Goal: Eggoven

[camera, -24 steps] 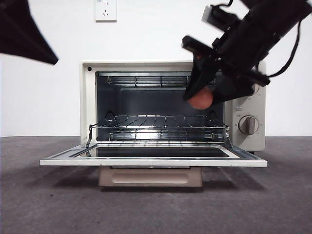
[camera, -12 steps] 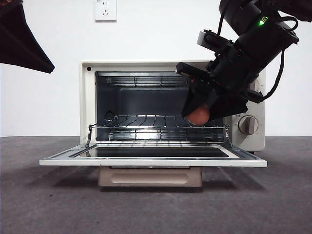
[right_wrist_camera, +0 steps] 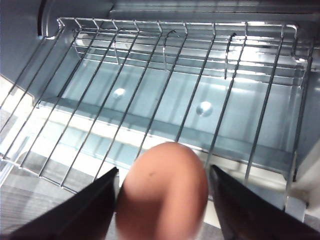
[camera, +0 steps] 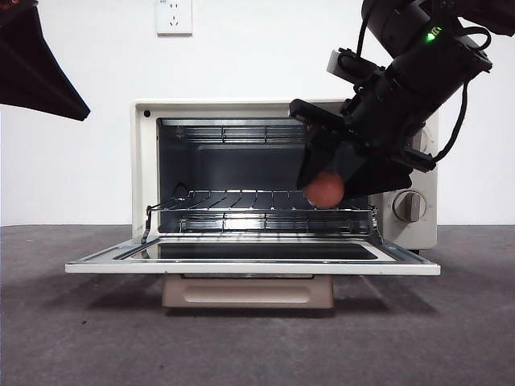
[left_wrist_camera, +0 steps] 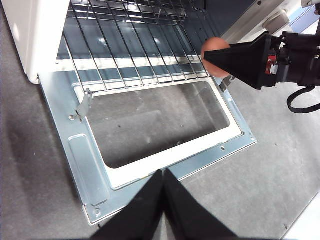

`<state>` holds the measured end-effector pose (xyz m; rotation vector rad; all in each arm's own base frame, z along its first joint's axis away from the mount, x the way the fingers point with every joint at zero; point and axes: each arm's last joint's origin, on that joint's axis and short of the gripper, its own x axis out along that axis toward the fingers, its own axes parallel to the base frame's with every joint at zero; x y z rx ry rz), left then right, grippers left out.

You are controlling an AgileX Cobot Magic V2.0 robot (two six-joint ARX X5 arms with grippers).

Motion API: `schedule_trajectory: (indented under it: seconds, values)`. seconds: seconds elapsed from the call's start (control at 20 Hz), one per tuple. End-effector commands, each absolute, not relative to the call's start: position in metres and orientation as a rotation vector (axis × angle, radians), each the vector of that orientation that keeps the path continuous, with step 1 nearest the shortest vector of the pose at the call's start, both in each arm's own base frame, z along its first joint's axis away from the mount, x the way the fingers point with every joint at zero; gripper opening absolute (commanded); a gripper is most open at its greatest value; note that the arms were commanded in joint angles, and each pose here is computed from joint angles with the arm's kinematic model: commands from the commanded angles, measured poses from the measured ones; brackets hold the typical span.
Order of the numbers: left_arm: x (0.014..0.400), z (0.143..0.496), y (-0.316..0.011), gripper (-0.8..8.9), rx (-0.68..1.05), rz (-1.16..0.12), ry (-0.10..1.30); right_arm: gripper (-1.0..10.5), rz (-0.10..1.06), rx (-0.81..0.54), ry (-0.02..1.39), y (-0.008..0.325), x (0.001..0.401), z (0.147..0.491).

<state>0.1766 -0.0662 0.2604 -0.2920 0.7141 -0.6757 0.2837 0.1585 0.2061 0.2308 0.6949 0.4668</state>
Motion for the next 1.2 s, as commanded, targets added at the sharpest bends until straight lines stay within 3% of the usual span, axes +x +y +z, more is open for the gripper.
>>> schedule_trajectory:
  seconds: [0.05, 0.35, 0.5, 0.8, 1.2]
  values:
    - [0.178, 0.262, -0.067, 0.06, -0.285, -0.684, 0.706, 3.0, 0.473, 0.243, 0.687, 0.162, 0.285, 0.208]
    - [0.178, 0.262, -0.067, 0.06, -0.27, -0.686, 0.701, 3.2, 0.489, 0.261, 0.612, 0.157, 0.276, 0.234]
    - [0.183, 0.257, -0.064, 0.06, -0.248, -0.602, 0.708, 3.2, 0.506, 0.262, 0.592, 0.15, 0.258, 0.257]
    - [0.221, 0.215, -0.053, 0.06, -0.284, -0.501, 0.817, 3.2, 0.582, 0.239, 0.461, 0.124, 0.2, 0.317]
    - [0.257, 0.17, -0.054, 0.06, -0.343, -0.449, 0.89, 3.2, 0.593, 0.217, 0.418, 0.095, 0.152, 0.341]
